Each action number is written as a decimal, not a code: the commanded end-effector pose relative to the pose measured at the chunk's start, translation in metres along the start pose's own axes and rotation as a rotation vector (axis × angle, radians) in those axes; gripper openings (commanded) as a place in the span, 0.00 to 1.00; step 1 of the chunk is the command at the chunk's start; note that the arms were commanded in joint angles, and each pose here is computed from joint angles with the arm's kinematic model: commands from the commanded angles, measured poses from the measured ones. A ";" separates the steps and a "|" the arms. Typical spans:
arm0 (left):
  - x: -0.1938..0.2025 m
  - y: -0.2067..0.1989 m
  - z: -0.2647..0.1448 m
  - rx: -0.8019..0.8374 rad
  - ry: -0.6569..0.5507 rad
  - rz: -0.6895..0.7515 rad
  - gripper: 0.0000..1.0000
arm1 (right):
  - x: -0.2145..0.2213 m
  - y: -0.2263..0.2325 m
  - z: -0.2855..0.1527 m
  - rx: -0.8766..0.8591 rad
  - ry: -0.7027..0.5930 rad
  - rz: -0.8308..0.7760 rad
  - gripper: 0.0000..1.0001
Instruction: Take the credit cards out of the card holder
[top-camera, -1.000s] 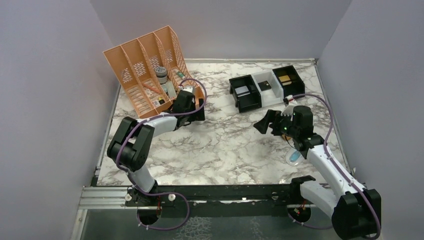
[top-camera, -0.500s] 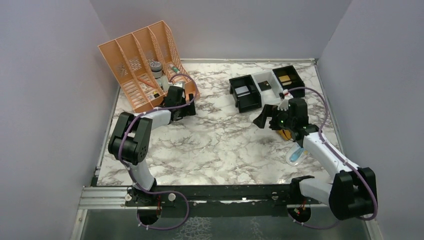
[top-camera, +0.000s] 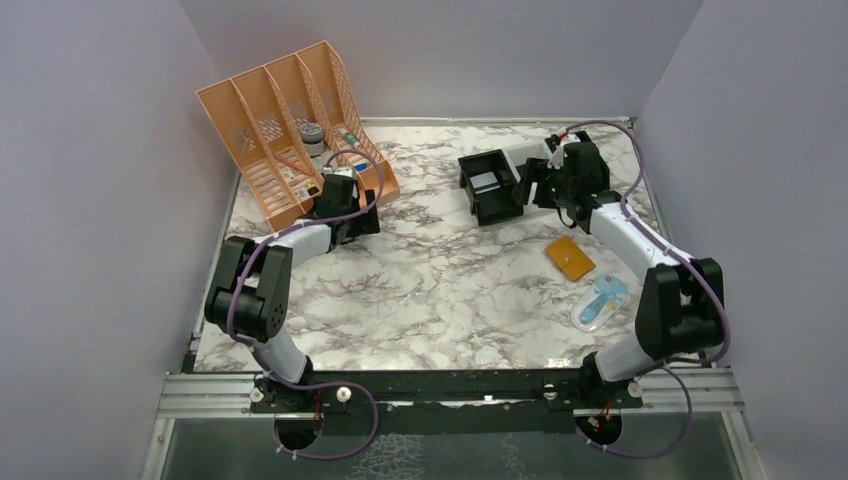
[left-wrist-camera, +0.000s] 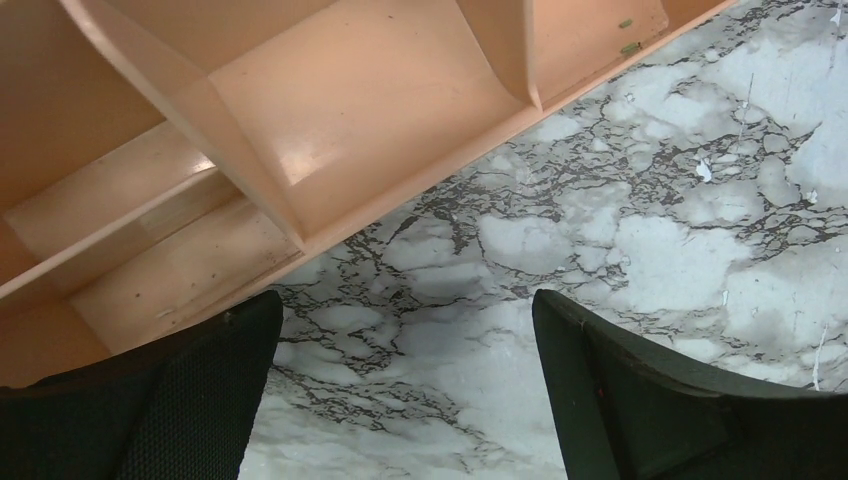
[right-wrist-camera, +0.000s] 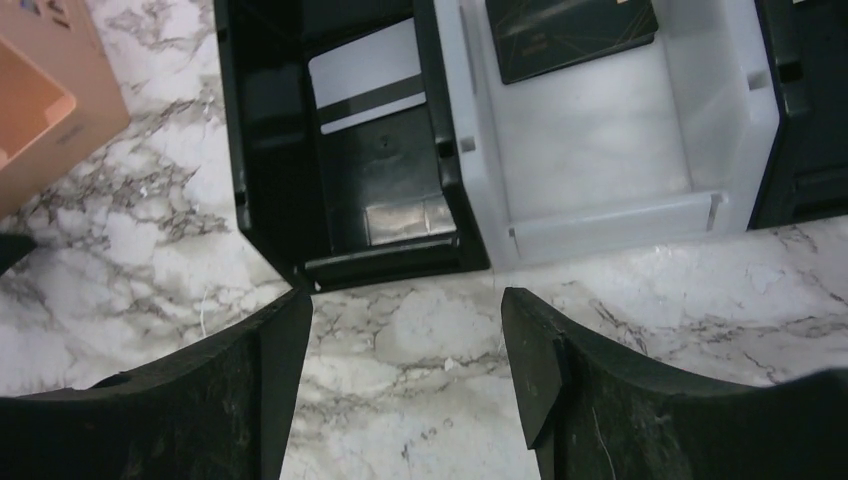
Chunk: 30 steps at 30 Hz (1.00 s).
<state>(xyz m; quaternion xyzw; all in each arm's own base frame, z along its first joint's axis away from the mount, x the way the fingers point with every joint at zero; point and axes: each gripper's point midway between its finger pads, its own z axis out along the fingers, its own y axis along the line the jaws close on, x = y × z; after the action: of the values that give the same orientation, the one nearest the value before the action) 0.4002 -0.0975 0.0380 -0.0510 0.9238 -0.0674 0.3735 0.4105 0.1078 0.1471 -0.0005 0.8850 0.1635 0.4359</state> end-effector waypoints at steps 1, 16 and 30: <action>-0.014 0.017 -0.011 -0.066 -0.062 0.003 0.99 | -0.012 -0.016 0.023 0.066 0.011 -0.045 0.66; -0.003 -0.022 -0.067 0.202 -0.078 -0.133 0.99 | -0.002 -0.034 0.078 0.097 0.161 -0.146 0.52; -0.010 -0.037 -0.156 0.338 -0.146 -0.138 0.99 | 0.007 -0.017 0.082 0.107 0.180 -0.171 0.34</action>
<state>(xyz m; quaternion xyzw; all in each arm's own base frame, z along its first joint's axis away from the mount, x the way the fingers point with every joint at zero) 0.3225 -0.1160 0.1585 -0.0628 0.8584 -0.2252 0.4566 0.4670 0.1096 0.0826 -0.0615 0.9274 0.0977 0.3559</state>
